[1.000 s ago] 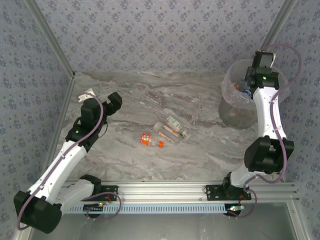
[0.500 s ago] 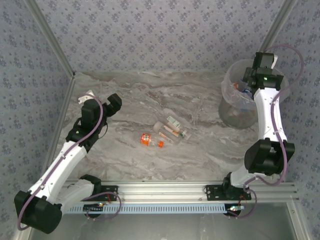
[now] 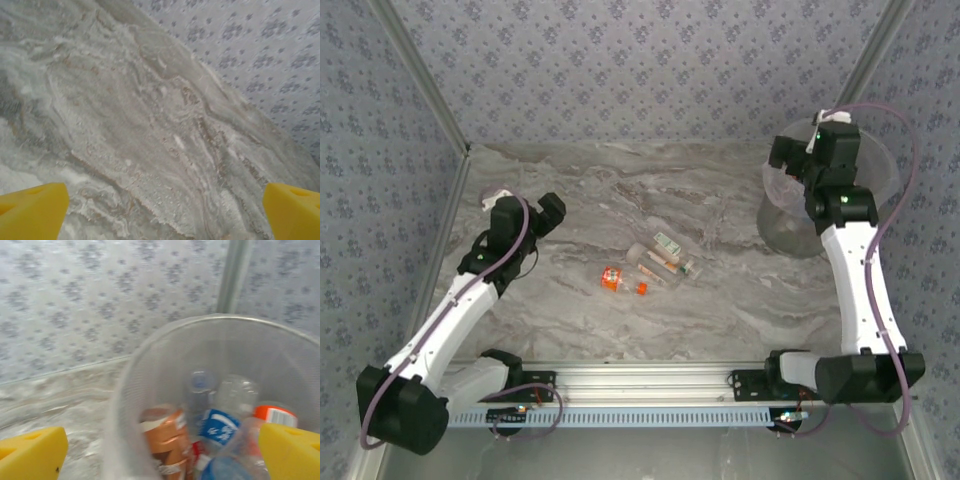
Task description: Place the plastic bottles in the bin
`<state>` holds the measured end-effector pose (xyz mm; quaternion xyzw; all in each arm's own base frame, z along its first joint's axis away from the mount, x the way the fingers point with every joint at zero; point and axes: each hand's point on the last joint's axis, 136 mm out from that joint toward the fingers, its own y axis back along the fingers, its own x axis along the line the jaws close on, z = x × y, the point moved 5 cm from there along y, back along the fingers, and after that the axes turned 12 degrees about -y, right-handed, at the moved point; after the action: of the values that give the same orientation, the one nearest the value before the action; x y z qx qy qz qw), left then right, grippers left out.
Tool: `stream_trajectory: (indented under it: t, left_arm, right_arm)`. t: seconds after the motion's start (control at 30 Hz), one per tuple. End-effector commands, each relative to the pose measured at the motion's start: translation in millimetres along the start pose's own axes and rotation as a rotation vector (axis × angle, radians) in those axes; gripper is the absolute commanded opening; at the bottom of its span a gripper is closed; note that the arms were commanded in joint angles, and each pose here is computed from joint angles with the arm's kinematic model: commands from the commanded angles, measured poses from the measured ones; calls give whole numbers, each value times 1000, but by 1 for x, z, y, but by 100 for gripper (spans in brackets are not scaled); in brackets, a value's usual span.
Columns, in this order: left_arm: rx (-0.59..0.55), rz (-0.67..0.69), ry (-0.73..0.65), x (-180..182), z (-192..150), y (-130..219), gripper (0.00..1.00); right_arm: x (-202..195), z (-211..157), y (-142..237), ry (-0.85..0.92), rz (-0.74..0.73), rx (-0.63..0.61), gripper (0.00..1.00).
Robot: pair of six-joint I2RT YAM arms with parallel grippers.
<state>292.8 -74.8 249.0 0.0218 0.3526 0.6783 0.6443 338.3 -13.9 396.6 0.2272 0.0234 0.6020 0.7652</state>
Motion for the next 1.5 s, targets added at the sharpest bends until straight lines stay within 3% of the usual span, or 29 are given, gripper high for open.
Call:
stream_trajectory:
  t: [0.0, 0.2, 0.43, 0.6, 0.73, 1.03, 1.13, 1.47]
  left_arm:
    - [24, 8, 66, -4, 5, 3, 99]
    - [148, 150, 267, 10, -14, 1, 99]
    - [264, 233, 527, 18, -53, -3, 99]
    - [315, 264, 598, 13, -70, -2, 99]
    - [423, 300, 689, 6, -95, -3, 99]
    - [638, 330, 757, -28, -148, -26, 99]
    - [685, 408, 741, -32, -161, -33, 99]
    - [741, 449, 800, -40, -185, -63, 98]
  right_arm:
    - [25, 0, 17, -12, 175, -54, 100]
    - [58, -25, 40, 42, 387, -34, 100]
    - [72, -59, 42, 71, 432, 9, 100]
    - [84, -77, 49, 91, 510, 31, 100]
    - [88, -87, 52, 141, 533, 24, 100]
    - [90, -101, 56, 156, 570, 57, 100]
    - [90, -105, 56, 150, 575, 67, 100]
    - [83, -109, 61, 152, 559, 68, 100]
